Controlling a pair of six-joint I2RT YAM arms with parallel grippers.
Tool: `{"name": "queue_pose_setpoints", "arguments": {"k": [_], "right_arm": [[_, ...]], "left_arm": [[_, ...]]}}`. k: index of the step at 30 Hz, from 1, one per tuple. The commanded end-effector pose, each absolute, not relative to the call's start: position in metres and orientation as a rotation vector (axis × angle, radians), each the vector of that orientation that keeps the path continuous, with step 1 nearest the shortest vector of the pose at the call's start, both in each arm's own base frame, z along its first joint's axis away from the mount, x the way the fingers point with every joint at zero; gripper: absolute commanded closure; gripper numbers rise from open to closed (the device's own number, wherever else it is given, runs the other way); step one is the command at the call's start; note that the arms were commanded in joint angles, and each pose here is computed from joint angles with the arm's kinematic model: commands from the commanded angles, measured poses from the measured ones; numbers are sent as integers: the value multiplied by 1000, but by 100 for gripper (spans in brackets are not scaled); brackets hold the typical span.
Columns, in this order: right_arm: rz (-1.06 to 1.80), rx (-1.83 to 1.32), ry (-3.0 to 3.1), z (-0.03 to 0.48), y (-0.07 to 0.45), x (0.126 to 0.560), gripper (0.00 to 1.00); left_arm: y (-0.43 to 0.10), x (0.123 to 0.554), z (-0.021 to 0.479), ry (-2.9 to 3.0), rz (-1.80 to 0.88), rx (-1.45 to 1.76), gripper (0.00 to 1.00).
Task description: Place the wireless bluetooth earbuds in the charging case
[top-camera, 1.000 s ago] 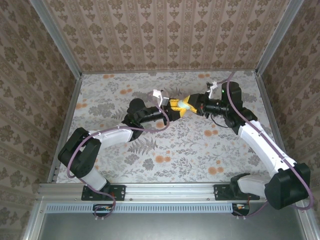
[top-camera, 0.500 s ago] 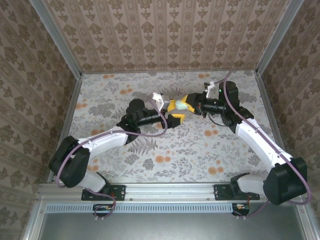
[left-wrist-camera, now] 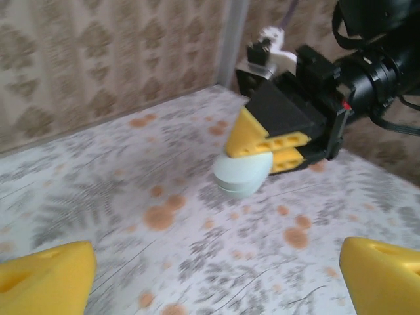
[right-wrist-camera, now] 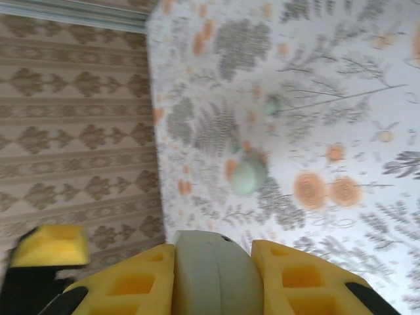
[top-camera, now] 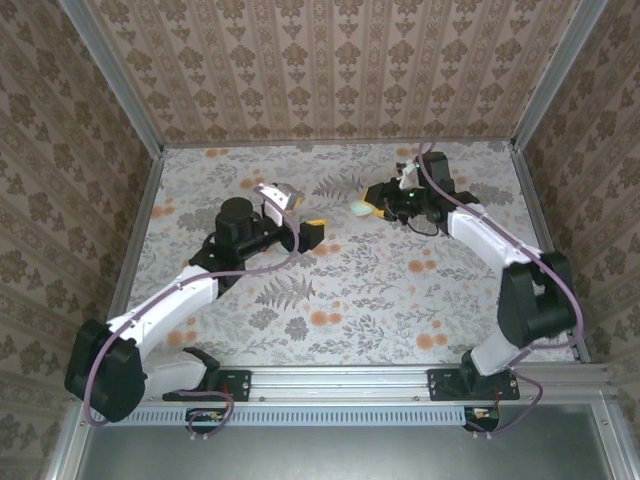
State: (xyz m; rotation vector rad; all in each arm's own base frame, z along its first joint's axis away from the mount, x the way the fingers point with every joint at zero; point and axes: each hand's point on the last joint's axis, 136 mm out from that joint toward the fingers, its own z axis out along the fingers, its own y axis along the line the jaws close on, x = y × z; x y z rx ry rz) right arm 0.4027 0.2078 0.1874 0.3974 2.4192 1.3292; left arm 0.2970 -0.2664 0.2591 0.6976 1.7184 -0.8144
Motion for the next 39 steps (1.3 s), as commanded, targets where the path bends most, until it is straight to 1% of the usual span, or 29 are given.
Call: {"name": "queue_pose_setpoints", "arguments": {"k": [1, 4, 8, 9, 13, 19, 21, 25, 30, 35, 39], "right_arm": [[1310, 322, 2413, 167, 213, 429, 87], [1316, 321, 2453, 134, 218, 442, 87], [1332, 358, 2472, 100, 215, 454, 88], [1329, 369, 2472, 94, 213, 457, 88], [1284, 392, 2503, 72, 204, 463, 85], [1169, 381, 2613, 40, 194, 461, 82], [1149, 385, 2628, 34, 191, 460, 78], [1120, 381, 2645, 31, 187, 456, 66], [1062, 366, 2654, 36, 180, 452, 55], [1002, 352, 2648, 48, 170, 449, 48], [945, 330, 2640, 63, 163, 446, 47]], "left_arm": [[-230, 310, 230, 1906, -648, 561, 0], [-209, 316, 220, 1988, -591, 470, 0], [-200, 316, 210, 2068, -623, 437, 0], [-190, 321, 209, 2082, -620, 407, 0], [-184, 322, 202, 2090, -644, 385, 0], [-177, 323, 198, 2083, -608, 381, 0], [-176, 323, 197, 2082, -601, 385, 0], [-175, 322, 198, 2076, -585, 398, 0], [-175, 320, 198, 2074, -577, 414, 0], [-176, 319, 199, 2074, -586, 423, 0], [-178, 316, 199, 2075, -594, 444, 0]]}}
